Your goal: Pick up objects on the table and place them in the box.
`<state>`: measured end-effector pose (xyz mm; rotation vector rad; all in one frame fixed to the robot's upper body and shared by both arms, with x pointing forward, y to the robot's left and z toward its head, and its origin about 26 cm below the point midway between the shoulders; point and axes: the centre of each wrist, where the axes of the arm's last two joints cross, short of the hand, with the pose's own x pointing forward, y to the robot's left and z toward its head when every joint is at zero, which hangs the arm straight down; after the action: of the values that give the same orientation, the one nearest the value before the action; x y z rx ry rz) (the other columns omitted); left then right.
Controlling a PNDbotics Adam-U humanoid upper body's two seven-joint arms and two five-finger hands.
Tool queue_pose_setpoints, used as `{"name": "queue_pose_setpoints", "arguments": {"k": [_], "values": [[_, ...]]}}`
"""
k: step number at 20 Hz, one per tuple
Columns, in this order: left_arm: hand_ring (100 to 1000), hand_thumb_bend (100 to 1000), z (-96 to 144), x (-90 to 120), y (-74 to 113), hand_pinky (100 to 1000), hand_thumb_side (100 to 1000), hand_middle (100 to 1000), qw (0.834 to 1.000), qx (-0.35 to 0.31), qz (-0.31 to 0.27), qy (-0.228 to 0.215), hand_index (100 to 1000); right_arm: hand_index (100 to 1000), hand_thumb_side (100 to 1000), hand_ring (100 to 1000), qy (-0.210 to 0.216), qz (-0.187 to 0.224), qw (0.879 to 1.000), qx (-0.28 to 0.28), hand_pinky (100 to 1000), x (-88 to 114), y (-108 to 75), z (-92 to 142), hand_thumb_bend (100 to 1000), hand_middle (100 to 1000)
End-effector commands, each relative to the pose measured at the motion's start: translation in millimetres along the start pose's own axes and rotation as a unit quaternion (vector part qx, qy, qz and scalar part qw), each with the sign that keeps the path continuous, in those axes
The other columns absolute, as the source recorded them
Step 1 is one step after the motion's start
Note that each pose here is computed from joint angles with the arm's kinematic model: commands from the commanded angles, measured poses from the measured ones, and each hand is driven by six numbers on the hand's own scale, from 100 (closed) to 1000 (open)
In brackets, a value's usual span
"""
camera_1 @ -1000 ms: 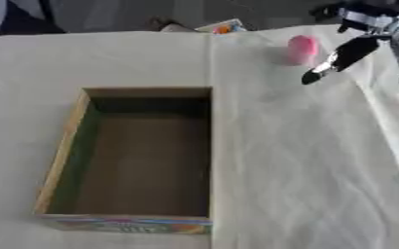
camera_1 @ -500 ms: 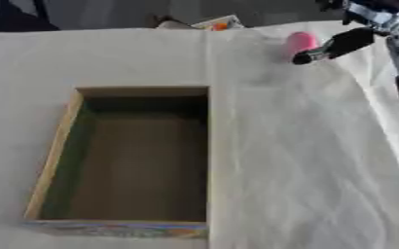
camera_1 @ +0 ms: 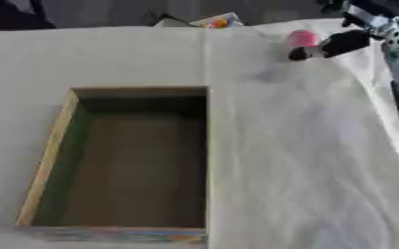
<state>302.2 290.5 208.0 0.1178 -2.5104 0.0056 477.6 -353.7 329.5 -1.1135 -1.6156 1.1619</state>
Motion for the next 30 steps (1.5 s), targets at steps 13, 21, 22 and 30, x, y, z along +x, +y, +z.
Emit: {"name": "queue_pose_setpoints", "arguments": {"k": [13,21,22,30], "values": [[492,100,-8.9,9.4,2.3,573,894,565,0.999,-0.02,-0.015,-0.023,759,892,697,921,0.051,0.032,0.997,-0.039,738,-21.8,-16.8,13.0,610,784],[492,100,-8.6,9.1,1.4,574,891,565,0.999,-0.02,-0.013,-0.021,759,884,654,928,0.028,0.026,0.999,-0.02,744,-17.1,-13.8,10.7,389,767],[492,100,-8.5,9.0,1.3,574,891,565,0.999,-0.021,-0.013,-0.021,759,884,661,929,0.027,0.024,0.999,-0.018,744,-16.8,-13.5,10.6,369,765],[492,100,-8.7,9.0,0.6,575,888,564,1.0,-0.02,-0.011,-0.022,758,883,645,922,0.03,0.022,0.999,-0.02,740,-17.8,-7.1,11.0,203,754]]}}
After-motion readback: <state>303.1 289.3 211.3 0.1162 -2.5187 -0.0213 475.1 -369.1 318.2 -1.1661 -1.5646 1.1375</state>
